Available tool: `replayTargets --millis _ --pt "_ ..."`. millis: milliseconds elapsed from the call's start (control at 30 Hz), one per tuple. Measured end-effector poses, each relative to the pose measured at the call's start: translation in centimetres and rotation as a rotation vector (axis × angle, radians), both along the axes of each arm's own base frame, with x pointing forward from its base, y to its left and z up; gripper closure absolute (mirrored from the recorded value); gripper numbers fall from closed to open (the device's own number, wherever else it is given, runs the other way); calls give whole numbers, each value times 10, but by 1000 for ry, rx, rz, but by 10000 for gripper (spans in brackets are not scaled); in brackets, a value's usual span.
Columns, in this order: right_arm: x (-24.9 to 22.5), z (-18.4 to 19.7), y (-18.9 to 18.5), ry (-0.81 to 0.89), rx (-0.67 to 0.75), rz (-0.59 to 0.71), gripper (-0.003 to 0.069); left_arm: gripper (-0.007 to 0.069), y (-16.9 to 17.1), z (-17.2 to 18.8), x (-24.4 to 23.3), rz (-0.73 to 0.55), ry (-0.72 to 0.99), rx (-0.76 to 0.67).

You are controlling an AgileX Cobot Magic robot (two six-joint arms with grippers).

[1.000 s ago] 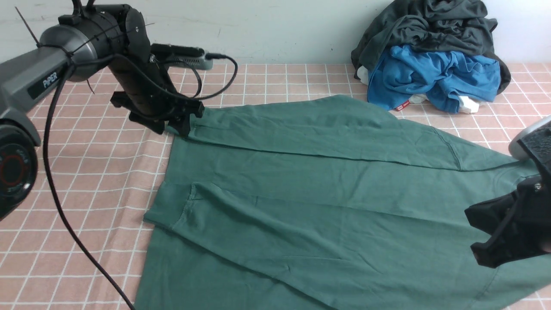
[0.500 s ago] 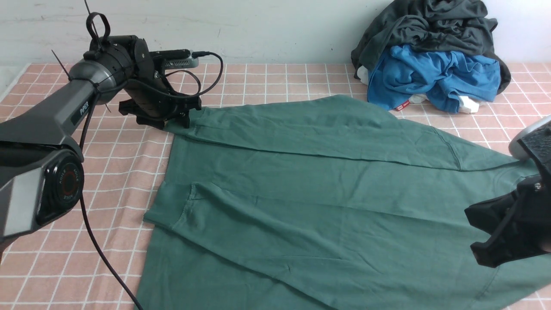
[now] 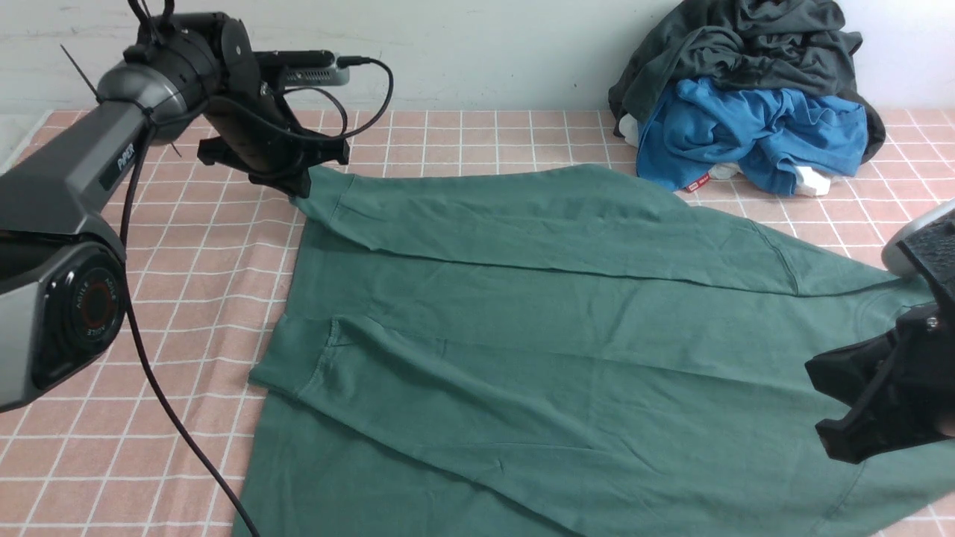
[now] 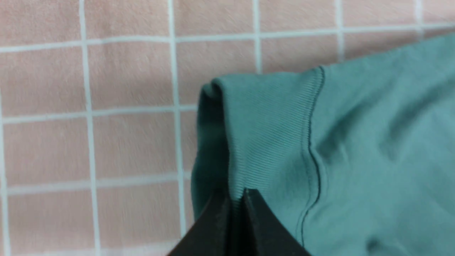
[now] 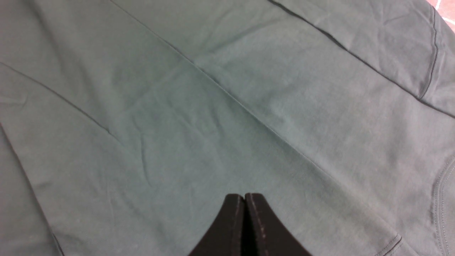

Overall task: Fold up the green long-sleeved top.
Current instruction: Use the left arm to drag and drop the cuff onto the cuff closest to the left arm

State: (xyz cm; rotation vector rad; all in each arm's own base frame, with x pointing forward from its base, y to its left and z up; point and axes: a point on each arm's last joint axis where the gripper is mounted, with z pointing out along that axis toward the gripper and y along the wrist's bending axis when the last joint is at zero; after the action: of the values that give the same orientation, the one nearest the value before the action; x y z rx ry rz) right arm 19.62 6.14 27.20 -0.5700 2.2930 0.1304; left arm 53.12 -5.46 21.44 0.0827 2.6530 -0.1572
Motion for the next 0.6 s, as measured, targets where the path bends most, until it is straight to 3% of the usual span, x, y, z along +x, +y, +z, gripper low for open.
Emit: replayTargets --millis 267,600 --pt "0 0 0 4 -2 2 669 616 -14 29 -45 -118 149 30" --pt "-1 -1 0 11 -5 3 669 616 -10 47 -176 -187 346 24"
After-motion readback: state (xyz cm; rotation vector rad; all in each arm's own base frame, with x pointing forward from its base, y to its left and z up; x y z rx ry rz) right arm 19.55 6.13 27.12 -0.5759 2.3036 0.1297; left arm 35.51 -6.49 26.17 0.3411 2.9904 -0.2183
